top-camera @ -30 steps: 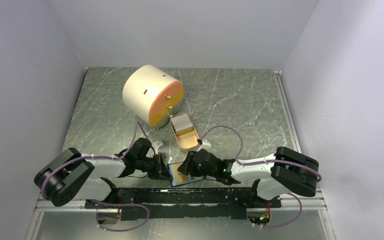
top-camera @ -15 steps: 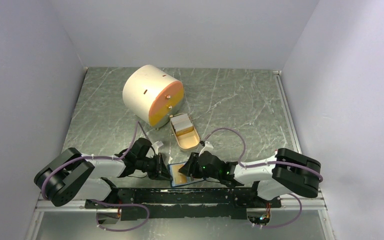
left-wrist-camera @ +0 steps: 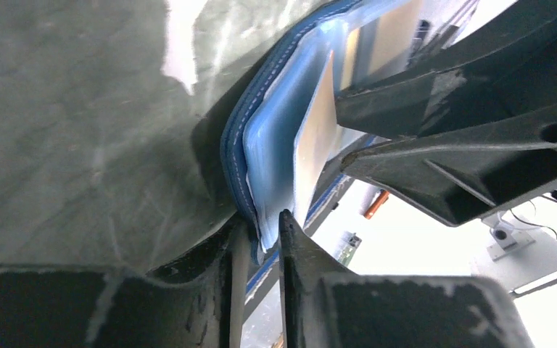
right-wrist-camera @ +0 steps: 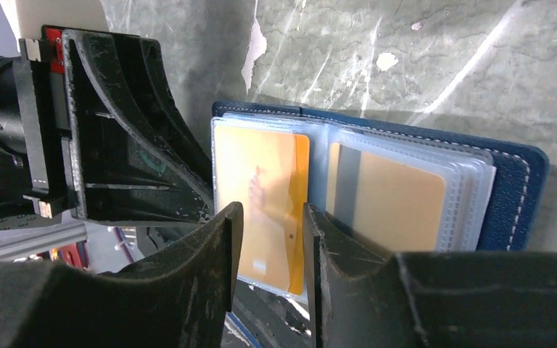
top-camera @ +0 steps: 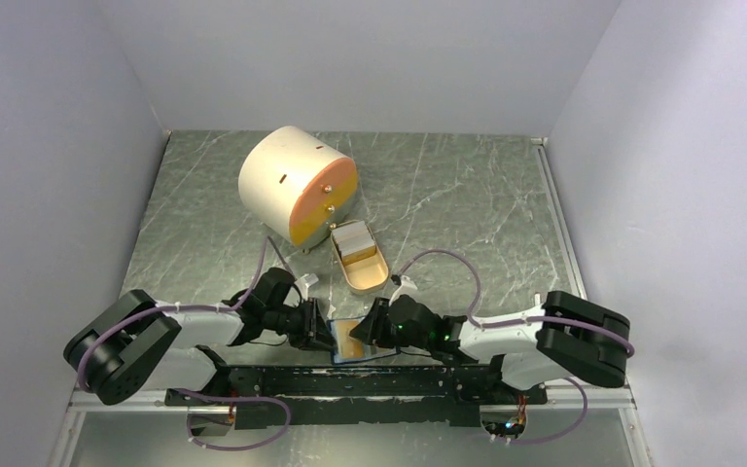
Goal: Put the credit cards into the card holder
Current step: Insert the credit card into the card holder.
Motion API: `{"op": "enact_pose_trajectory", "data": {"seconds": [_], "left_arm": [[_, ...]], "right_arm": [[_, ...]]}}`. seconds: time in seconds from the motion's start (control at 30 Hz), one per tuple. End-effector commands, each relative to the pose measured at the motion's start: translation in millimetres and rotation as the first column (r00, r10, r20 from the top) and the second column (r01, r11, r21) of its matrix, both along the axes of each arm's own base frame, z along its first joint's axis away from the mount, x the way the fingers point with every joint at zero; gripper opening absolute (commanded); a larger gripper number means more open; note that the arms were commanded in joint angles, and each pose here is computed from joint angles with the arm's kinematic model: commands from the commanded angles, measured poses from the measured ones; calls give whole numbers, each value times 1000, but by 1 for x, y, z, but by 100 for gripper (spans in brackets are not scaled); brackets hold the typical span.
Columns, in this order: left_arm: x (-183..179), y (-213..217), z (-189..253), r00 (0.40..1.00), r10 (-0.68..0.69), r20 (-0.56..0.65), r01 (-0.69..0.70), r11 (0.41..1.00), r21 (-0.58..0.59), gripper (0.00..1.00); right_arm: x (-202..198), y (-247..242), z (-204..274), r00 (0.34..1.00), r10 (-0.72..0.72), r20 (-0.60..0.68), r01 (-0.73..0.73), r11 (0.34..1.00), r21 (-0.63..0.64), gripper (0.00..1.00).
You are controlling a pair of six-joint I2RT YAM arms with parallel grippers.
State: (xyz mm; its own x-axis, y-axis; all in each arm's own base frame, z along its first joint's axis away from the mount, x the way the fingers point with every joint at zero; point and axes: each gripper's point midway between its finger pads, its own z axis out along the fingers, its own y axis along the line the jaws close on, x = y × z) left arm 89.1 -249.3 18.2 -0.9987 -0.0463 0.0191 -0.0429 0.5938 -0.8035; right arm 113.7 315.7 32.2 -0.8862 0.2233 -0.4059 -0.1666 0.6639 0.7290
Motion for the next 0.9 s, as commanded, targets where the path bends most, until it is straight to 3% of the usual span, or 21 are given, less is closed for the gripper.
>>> {"op": "enact_pose_trajectory", "data": {"seconds": [0.0,0.17,0.43,0.87], "left_arm": [[3,-16,28,998,-25,49,32,990,-140,28],[1,-22,37,999,-35,41,43,974,-221,31],[-2,-29,50,998,-48,29,55,949,-310,35],[6,-21,48,996,1,92,19,974,-226,40]], "right_arm": [[-3,-7,6,1000,-13,7,13,1000,9,38],[-1,-9,2,1000,-12,16,13,1000,-20,28],[2,-3,0,1000,3,29,-1,999,-54,26],[2,-2,-2,1000,7,28,-5,998,-55,26]]}}
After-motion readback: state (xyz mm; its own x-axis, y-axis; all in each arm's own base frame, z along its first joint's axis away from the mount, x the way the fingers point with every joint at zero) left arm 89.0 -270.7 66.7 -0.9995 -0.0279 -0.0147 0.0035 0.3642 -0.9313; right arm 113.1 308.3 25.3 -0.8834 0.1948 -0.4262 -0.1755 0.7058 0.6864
